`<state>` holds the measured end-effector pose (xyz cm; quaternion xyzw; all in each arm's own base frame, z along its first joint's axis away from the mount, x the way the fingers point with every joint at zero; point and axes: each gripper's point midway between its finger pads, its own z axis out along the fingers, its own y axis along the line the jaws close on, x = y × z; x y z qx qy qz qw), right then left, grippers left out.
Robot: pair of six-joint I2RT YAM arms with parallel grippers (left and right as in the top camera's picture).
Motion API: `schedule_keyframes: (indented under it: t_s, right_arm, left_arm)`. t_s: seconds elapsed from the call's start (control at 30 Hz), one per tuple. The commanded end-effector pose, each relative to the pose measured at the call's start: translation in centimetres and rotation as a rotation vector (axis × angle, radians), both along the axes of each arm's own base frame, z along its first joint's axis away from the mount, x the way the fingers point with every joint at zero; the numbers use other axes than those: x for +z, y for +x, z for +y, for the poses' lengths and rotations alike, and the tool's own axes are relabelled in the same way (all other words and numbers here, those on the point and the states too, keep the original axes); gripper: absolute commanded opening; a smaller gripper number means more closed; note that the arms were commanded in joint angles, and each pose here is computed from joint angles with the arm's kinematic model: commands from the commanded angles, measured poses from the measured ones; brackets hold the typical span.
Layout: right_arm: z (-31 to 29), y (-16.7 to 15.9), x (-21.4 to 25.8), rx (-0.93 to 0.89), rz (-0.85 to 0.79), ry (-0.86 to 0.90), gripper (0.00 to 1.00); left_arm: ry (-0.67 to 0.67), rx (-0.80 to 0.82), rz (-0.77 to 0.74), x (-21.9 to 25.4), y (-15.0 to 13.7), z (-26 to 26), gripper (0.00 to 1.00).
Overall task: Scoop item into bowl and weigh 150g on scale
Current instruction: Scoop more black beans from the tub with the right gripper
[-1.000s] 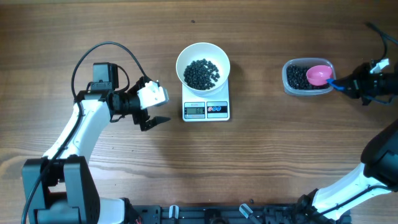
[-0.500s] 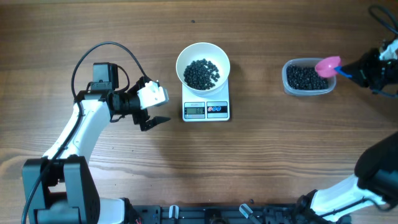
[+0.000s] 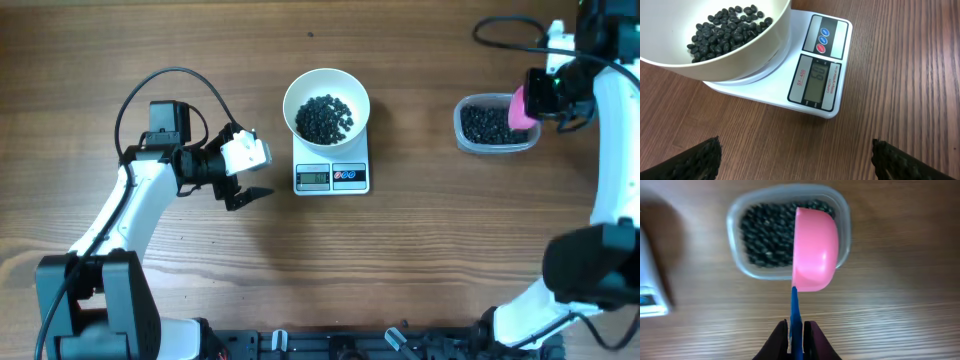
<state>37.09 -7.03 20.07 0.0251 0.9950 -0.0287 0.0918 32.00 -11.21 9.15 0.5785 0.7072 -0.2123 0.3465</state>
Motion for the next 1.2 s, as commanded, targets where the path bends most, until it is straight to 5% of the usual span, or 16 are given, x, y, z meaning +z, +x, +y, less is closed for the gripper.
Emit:
schedule_keyframes:
  t_s: [0.0, 0.4, 0.63, 1.17]
  right_arm:
    - [-1.3, 1.1, -2.0, 0.18, 0.062, -0.094, 0.04]
    - [-1.8, 2.2, -7.3, 0.287, 0.186, -0.094, 0.04]
    - [1.3, -0.4, -10.5, 0.312, 0.271, 0.06, 0.04]
    - [4.2, -0.3, -9.0, 0.272, 0.141, 0.476, 0.04]
  left_arm:
    - [-0.017, -0.015, -0.032, 0.8, -0.1, -0.1, 1.0]
    - [-0.017, -0.015, -0.032, 0.8, -0.1, -0.1, 1.0]
    - [-0.016, -0.015, -0.031, 0.8, -0.1, -0.1, 1.0]
    - [-0.017, -0.015, -0.032, 0.8, -0.1, -0.1, 1.0]
